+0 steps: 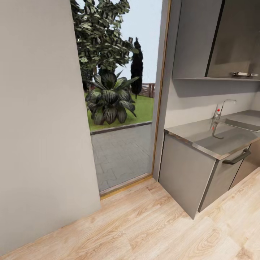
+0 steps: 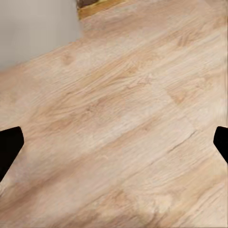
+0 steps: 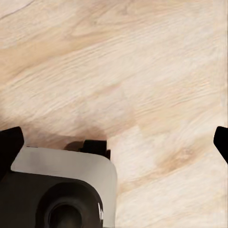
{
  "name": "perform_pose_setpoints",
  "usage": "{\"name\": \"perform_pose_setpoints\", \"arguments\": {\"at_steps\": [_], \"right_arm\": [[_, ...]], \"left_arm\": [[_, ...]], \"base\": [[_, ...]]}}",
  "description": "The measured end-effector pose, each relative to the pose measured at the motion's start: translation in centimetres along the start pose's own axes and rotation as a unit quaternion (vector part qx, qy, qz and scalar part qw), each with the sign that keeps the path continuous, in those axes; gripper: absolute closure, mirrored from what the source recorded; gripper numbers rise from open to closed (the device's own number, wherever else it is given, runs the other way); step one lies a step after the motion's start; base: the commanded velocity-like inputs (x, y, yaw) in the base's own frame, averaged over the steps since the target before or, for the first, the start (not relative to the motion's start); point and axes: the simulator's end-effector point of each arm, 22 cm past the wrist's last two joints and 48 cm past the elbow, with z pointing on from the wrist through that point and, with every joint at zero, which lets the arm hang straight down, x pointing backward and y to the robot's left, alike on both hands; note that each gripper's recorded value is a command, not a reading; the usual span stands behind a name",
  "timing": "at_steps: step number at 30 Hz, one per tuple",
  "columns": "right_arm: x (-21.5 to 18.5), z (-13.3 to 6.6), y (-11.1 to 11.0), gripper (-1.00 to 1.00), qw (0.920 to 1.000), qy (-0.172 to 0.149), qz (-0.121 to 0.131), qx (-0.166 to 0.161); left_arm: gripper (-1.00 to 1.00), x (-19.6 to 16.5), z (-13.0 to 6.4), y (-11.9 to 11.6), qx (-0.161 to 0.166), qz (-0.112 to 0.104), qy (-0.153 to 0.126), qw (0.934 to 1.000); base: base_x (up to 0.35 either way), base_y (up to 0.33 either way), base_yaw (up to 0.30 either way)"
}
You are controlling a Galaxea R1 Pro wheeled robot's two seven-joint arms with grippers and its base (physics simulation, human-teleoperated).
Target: Put the three can of soda from the living room inside the tash can in the kitchen.
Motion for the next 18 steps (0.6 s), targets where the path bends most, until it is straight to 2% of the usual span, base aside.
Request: {"name": "perform_pose_setpoints", "arguments": {"at_steps": [4, 5, 6, 7, 9, 11, 15, 16, 18], "right_arm": [[-6.8, 0.1, 0.0, -1.00, 0.9970, -0.074, -0.016, -0.016], [-10.5, -0.4, 0.4, -1.00, 0.9927, -0.114, -0.026, -0.031], [-12.5, -0.8, 0.5, -1.00, 0.9894, -0.136, -0.032, -0.038], [-16.8, -2.7, 0.2, -1.00, 0.9795, -0.192, -0.037, -0.047], [-21.3, -5.3, -0.6, -1.00, 0.9665, -0.250, -0.041, -0.041], [-26.4, -11.0, -2.7, -1.00, 0.9414, -0.333, -0.050, -0.017], [-30.1, -16.5, -3.7, -1.00, 0.9151, -0.397, -0.070, 0.002], [-30.4, -17.1, -3.8, -1.00, 0.9123, -0.403, -0.073, 0.005], [-29.7, -17.2, -4.4, -1.00, 0.9135, -0.400, -0.073, 0.009]], "left_arm": [[-1.00, -7.5, -0.5, 0.0, 0.000, 0.007, -0.081, 0.9967], [-1.00, -10.1, -1.0, 0.0, 0.000, 0.009, -0.110, 0.9939], [-1.00, -11.3, -1.3, -0.1, 0.000, 0.011, -0.123, 0.9923], [-1.00, -13.8, -1.9, -0.2, 0.001, 0.013, -0.151, 0.9885], [-1.00, -14.9, -2.2, -0.2, 0.001, 0.014, -0.164, 0.9864], [-1.00, -15.9, -2.5, -0.3, 0.000, 0.015, -0.176, 0.9843], [-1.00, -16.8, -2.8, -0.2, -0.002, 0.015, -0.189, 0.9819], [-1.00, -17.0, -2.9, -0.1, -0.002, 0.016, -0.193, 0.9811], [-1.00, -17.4, -3.2, -0.1, -0.002, 0.019, -0.208, 0.9780]], "base": [[0.000, 0.000, 0.000], [0.000, 0.000, 0.000], [0.000, 0.000, 0.000], [0.000, 0.000, 0.000], [0.000, 0.000, 0.000], [0.000, 0.000, 0.000], [0.000, 0.000, 0.000], [0.000, 0.000, 0.000], [0.000, 0.000, 0.000]]}}
